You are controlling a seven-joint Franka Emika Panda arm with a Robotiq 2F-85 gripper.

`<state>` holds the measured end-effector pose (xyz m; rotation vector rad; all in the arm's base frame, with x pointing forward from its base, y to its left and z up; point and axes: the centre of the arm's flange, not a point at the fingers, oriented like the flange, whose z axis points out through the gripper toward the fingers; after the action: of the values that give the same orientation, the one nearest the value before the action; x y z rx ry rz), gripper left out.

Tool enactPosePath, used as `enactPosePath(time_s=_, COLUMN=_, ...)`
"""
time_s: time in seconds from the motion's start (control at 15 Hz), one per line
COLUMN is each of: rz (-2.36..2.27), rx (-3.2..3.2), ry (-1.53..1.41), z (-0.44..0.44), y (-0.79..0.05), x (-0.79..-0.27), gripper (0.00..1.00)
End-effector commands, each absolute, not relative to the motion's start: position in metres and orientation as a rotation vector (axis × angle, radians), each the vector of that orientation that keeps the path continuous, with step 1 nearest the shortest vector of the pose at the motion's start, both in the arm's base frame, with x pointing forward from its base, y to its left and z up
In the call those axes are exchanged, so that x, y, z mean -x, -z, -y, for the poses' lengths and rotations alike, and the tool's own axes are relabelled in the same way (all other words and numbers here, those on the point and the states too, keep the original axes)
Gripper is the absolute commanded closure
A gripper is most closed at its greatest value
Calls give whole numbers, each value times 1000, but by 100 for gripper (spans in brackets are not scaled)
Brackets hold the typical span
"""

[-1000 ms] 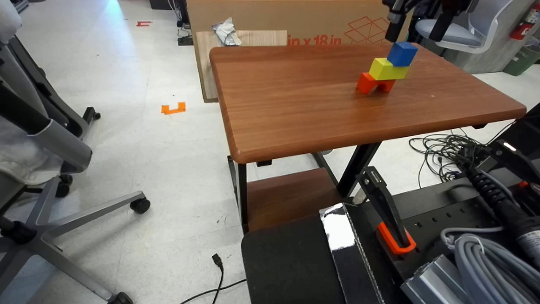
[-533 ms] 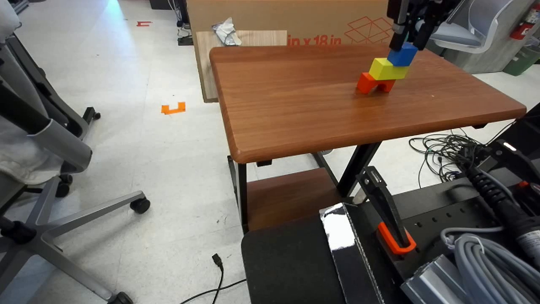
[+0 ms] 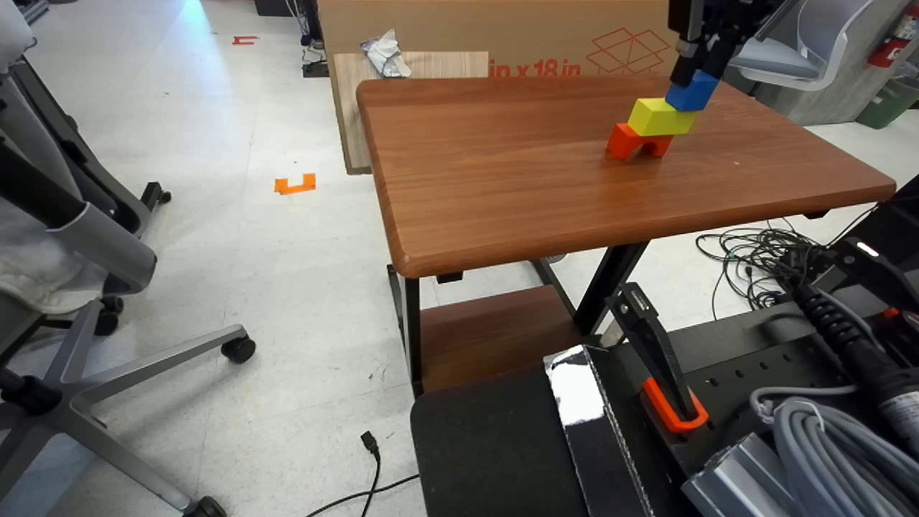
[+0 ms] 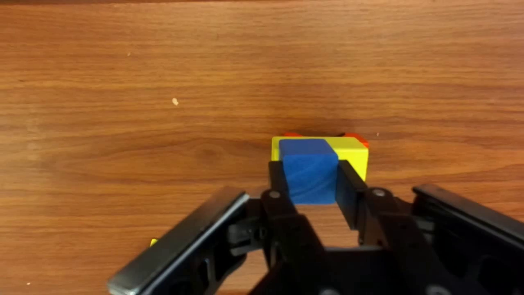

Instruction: Put the blue toy on the table.

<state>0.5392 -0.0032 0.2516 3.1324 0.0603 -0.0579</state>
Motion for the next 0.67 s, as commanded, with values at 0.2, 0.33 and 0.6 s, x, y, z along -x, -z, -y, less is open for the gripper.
enactPosePath(time_s=0.2, rz=-131, rx=-3135, ry=23, z=-22, y=-284, x=-511, gripper=92)
enactPosePath(time_s=0.33, rz=-167, rx=-3130, ry=20, z=-40, y=-290, x=-509, gripper=92)
enactPosePath(time_s=0.6, rz=-218, rx=-3133, ry=21, z=-88, y=-289, x=-512, gripper=92)
